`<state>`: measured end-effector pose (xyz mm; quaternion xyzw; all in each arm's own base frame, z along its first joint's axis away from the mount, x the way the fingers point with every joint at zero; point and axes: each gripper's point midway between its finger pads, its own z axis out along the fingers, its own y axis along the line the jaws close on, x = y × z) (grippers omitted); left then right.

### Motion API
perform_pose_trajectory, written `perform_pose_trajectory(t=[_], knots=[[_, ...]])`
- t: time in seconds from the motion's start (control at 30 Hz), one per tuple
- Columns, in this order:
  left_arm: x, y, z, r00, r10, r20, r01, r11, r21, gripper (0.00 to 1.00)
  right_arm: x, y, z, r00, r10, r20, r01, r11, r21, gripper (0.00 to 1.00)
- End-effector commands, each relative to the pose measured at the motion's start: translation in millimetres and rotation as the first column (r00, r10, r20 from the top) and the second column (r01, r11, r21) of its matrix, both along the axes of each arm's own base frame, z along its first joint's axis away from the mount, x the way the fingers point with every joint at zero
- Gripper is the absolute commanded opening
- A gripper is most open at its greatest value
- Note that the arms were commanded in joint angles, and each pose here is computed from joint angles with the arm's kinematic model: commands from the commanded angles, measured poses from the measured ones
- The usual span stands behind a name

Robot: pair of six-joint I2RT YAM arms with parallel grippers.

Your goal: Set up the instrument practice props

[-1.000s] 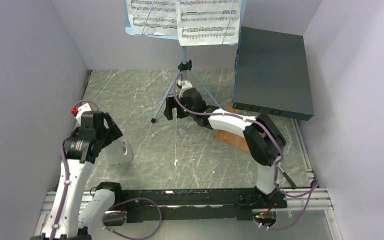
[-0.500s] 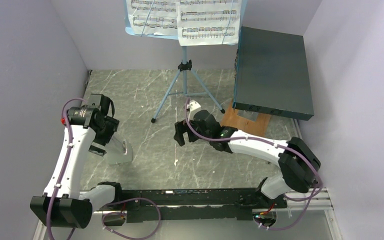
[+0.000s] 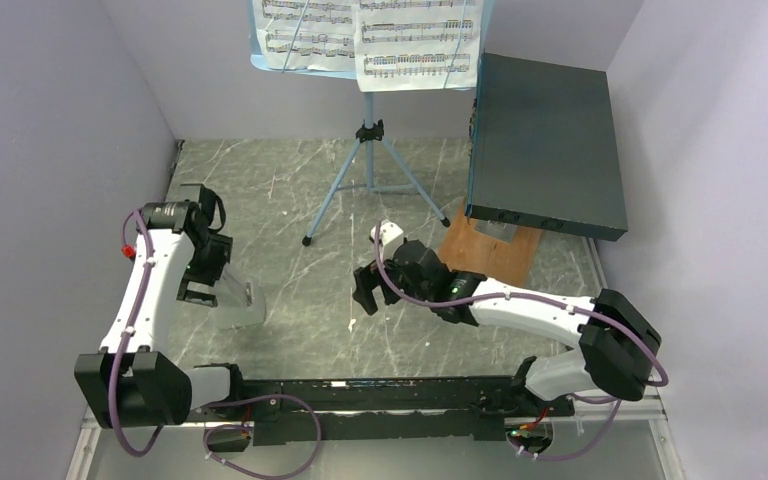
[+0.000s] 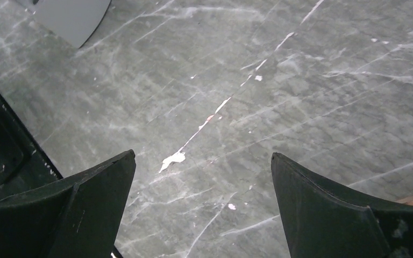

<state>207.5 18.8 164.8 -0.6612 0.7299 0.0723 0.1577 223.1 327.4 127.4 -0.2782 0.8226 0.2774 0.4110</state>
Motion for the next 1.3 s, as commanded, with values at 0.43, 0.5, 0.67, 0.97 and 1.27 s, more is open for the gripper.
perform_pose_trajectory(t=[0.43, 0.5, 0.67, 0.97, 1.27], knots=[[-19.3, -21.4, -29.3, 0.990, 0.034, -0.137, -0.060, 0.980, -0.190, 0.49, -36.8, 63.5, 4.1, 0.993, 0.066, 0.100, -0.079, 0.988, 0.131, 0.99], [-17.2, -30.2, -26.3, 0.992, 0.041, -0.116, -0.068, 0.969, -0.238, 0.36, -44.9, 81.1, 2.3, 0.990, 0.082, 0.113, -0.099, 0.984, 0.149, 0.99], [-13.0, -50.6, -18.1, 0.990, 0.097, -0.103, -0.127, 0.928, -0.349, 0.09, -54.7, 118.4, -3.9, 0.988, 0.081, 0.134, -0.104, 0.981, 0.167, 0.99], [19.4, -103.7, -16.4, 0.986, 0.166, -0.022, -0.150, 0.818, -0.555, 0.00, -54.4, 147.4, -15.2, 0.993, -0.011, 0.118, -0.010, 0.984, 0.179, 0.99], [48.9, -146.8, -17.3, 0.982, 0.189, -0.011, -0.151, 0.747, -0.647, 0.00, -46.3, 145.0, -39.3, 0.979, -0.180, 0.091, 0.167, 0.977, 0.130, 0.99]])
